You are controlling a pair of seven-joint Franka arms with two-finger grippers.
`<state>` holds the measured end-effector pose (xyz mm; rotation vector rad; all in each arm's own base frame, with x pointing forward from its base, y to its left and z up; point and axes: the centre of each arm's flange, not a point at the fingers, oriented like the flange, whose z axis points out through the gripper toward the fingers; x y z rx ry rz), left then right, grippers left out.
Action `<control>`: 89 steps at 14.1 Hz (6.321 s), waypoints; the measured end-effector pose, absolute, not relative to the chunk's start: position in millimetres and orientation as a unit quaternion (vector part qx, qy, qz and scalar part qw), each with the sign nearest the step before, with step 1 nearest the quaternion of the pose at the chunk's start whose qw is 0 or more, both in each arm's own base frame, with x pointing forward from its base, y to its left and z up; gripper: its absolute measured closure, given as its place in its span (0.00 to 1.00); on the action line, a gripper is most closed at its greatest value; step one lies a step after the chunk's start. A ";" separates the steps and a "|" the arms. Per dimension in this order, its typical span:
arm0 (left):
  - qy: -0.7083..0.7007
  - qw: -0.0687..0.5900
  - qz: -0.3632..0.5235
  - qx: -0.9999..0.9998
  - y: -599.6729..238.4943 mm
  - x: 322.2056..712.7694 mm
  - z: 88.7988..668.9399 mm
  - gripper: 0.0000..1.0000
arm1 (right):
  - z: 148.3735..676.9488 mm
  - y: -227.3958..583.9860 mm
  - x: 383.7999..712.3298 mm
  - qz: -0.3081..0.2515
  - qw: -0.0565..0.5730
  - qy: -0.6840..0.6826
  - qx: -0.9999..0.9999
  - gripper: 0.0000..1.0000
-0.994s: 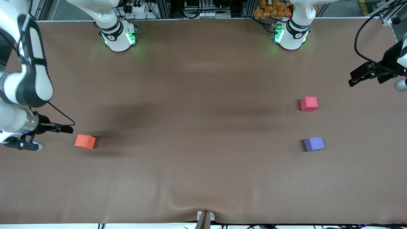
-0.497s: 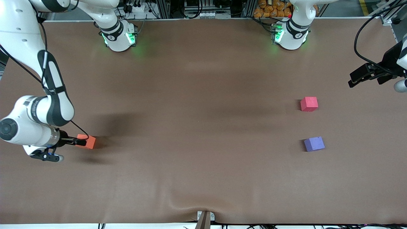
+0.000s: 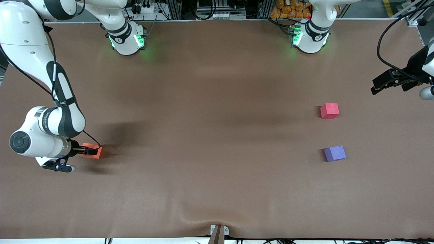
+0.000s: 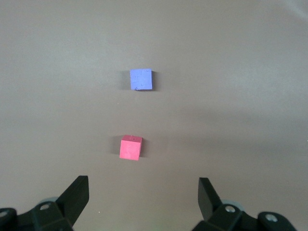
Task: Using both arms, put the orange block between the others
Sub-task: 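Reach the right gripper down to the orange cube and grasp it, then carry the orange cube with the right gripper toward the table middle, then lower the orange cube and open the right gripper while the left gripper approaches, then grasp the orange cube with the left gripper while the right gripper withdraws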
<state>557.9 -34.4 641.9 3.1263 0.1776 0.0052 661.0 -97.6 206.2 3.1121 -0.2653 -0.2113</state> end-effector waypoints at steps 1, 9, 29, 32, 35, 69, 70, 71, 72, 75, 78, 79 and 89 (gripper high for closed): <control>0.057 0.005 0.002 0.998 -34.4 558.0 641.8 0.00 | 205.2 -97.4 660.9 -0.068 0.005 -0.085 0.994 0.04; 0.056 0.005 0.003 0.998 -34.8 558.5 641.9 0.00 | 215.9 -81.2 666.9 -0.065 0.001 -0.059 0.996 0.41; 0.047 0.007 0.001 0.999 -44.6 566.2 630.9 0.00 | 270.8 364.5 602.6 0.008 -0.060 0.292 0.955 0.46; 0.047 0.007 0.001 0.999 -45.5 567.6 629.0 0.00 | 261.9 390.7 595.2 0.011 -0.064 0.287 0.956 0.46; 0.043 0.008 0.004 0.999 -50.3 572.7 623.9 0.00 | 267.7 414.4 589.1 0.026 -0.049 0.321 0.945 0.46; -0.016 0.005 -0.028 0.999 -304.7 599.2 453.1 0.00 | 209.9 457.6 553.4 -0.035 -0.048 0.004 0.998 0.19; -0.018 0.006 -0.027 0.999 -307.6 598.7 451.7 0.00 | 209.3 457.6 553.4 -0.035 -0.048 0.004 0.998 0.11; -0.020 0.006 -0.026 0.999 -310.4 598.1 450.4 0.00 | 210.3 457.9 554.0 -0.034 -0.049 0.004 0.998 0.02; -0.022 0.007 -0.025 0.999 -313.5 597.4 448.9 0.00 | 213.0 458.8 555.6 -0.031 -0.051 0.003 0.998 0.00; -0.021 0.010 -0.021 1.000 -320.7 598.3 442.4 0.00 | 233.9 463.6 565.5 -0.014 -0.065 -0.002 0.998 0.00; -0.031 0.014 -0.016 0.999 -335.6 596.6 431.1 0.00 | 278.8 458.1 575.7 -0.003 -0.066 -0.009 0.998 0.00; -0.035 0.016 -0.015 0.999 -342.5 595.6 425.4 0.00 | 297.8 447.4 581.0 -0.004 -0.059 -0.015 0.998 0.00; -0.029 0.041 0.002 0.999 -433.0 572.7 356.7 0.00 | 393.5 242.5 655.4 -0.018 -0.023 -0.042 0.999 0.00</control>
